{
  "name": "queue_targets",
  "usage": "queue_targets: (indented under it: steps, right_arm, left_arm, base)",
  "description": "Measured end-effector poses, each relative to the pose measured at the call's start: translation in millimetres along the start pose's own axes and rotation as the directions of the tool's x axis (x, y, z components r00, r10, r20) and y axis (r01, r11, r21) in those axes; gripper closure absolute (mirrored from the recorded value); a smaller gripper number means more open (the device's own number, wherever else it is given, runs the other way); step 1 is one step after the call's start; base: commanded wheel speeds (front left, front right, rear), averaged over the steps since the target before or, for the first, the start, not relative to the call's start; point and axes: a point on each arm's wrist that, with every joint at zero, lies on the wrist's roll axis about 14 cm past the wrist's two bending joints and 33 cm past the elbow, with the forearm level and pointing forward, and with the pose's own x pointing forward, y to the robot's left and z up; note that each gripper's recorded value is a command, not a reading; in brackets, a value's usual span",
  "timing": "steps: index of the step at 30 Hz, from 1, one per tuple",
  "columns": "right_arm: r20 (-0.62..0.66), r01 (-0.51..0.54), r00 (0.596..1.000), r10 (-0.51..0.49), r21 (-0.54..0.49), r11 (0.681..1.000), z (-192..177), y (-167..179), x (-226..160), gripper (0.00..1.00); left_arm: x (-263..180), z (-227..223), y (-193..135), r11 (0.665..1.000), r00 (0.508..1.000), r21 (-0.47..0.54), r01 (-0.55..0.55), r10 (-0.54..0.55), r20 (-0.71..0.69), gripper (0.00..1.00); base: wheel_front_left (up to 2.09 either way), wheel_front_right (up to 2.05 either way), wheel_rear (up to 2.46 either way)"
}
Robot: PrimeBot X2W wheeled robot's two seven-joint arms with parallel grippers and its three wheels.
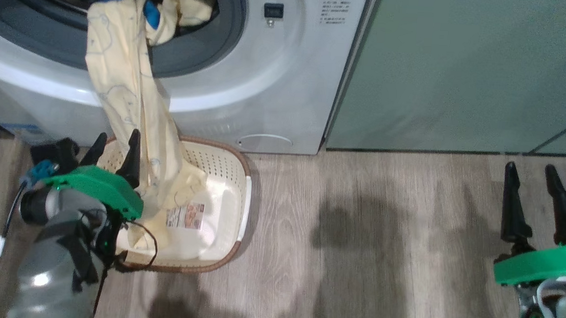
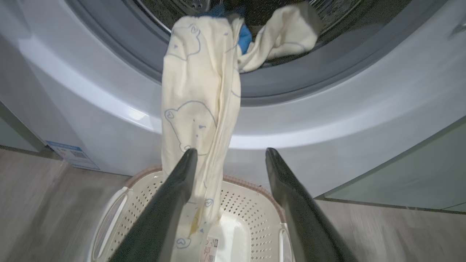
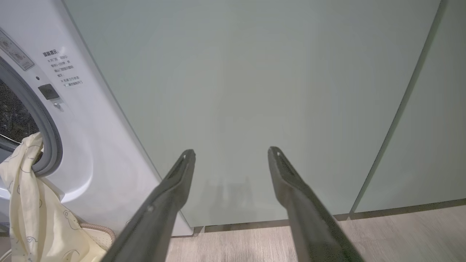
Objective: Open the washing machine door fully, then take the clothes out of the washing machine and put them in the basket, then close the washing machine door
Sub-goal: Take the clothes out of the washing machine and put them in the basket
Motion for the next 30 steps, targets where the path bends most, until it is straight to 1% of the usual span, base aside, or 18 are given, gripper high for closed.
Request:
queue_targets:
  steps: [4, 7, 15, 23, 30]
  right_arm:
    - [0.011, 0.004, 1.0, -0.004, 0.005, 1.0, 5, 0, -10, 0.0]
    - [0.024, 0.006, 1.0, -0.006, 0.008, 1.0, 10, 0, -15, 0.0]
    - [0.024, 0.006, 1.0, -0.006, 0.011, 1.0, 10, 1, -19, 0.0]
    - [0.021, 0.0, 1.0, -0.001, 0.013, 1.0, 9, 3, -18, 0.0]
    - [0.019, -0.001, 1.0, 0.001, 0.02, 1.0, 7, 5, -18, 0.0]
  left_arm:
    - [-16, 19, 2, 1.0, 0.997, -0.005, -0.004, 0.004, 0.08, 0.0]
    - [-29, 25, 2, 1.0, 0.993, -0.016, -0.006, 0.008, 0.116, 0.0]
    - [-48, 35, 5, 1.0, 0.985, -0.014, -0.008, 0.01, 0.171, 0.0]
    - [-62, 43, 0, 1.0, 0.976, 0.028, 0.007, -0.013, 0.218, 0.0]
    - [-67, 52, 3, 0.999, 0.97, 0.053, -0.002, -0.011, 0.245, 0.0]
  base:
    - [0.0, 0.0, 0.0]
    - [0.0, 0.0, 0.0]
    - [0.0, 0.0, 0.0]
    - [0.0, 0.0, 0.0]
    - [0.0, 0.0, 0.0]
